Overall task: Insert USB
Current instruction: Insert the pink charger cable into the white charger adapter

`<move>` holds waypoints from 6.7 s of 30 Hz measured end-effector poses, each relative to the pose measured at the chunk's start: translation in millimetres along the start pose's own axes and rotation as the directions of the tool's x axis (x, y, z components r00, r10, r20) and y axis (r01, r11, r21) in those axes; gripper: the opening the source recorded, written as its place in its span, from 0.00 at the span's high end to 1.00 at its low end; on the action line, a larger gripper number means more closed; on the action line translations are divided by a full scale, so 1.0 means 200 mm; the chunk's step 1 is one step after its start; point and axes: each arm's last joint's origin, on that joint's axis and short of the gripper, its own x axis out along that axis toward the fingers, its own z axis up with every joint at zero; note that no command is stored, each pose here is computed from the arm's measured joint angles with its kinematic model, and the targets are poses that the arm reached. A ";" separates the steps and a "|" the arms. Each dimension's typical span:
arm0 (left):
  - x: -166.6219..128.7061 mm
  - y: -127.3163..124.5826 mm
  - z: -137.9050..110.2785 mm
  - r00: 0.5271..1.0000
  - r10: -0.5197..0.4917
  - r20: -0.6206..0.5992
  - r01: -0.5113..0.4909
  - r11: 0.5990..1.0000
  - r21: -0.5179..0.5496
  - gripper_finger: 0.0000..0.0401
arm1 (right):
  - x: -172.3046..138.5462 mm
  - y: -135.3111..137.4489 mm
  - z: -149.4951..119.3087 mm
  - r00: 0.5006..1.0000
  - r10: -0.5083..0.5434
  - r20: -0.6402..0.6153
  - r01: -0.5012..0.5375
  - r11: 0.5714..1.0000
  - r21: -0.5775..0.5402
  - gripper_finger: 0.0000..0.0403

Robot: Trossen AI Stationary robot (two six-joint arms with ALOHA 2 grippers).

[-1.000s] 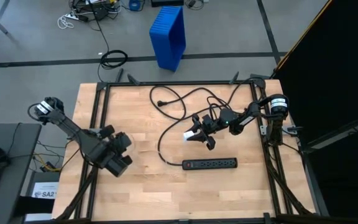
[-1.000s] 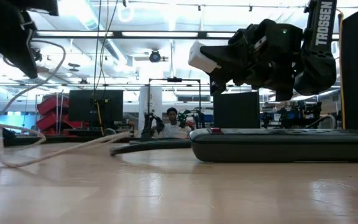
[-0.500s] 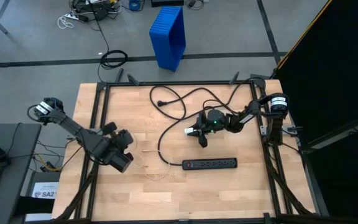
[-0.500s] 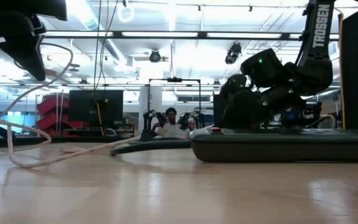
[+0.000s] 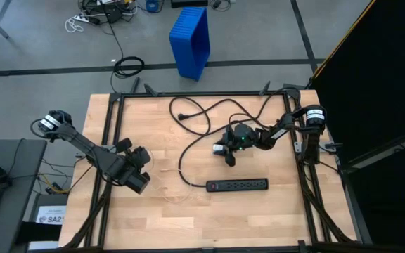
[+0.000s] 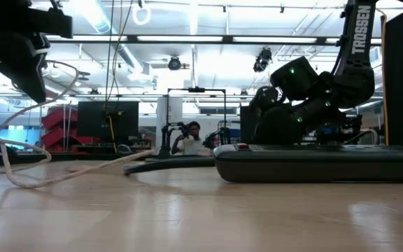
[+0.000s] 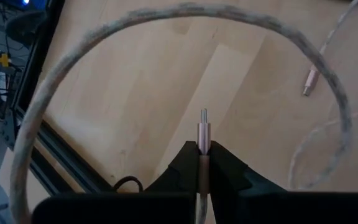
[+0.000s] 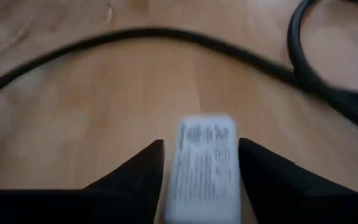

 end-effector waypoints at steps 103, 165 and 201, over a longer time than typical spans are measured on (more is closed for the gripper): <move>0.36 -0.07 0.53 0.790 -0.355 0.500 0.251 0.931 0.265 0.87 | 0.21 0.24 0.51 0.977 0.091 0.192 -0.045 0.971 -0.233 1.00; 0.28 -0.40 0.13 0.888 -0.454 0.070 0.236 0.582 0.778 0.61 | 0.20 0.18 0.51 0.984 0.006 0.177 0.016 0.992 -0.125 1.00; -0.49 0.52 0.38 0.541 0.408 0.735 -0.180 0.910 -0.373 1.00 | 0.21 0.27 0.46 0.987 0.139 0.077 -0.126 0.981 -0.150 1.00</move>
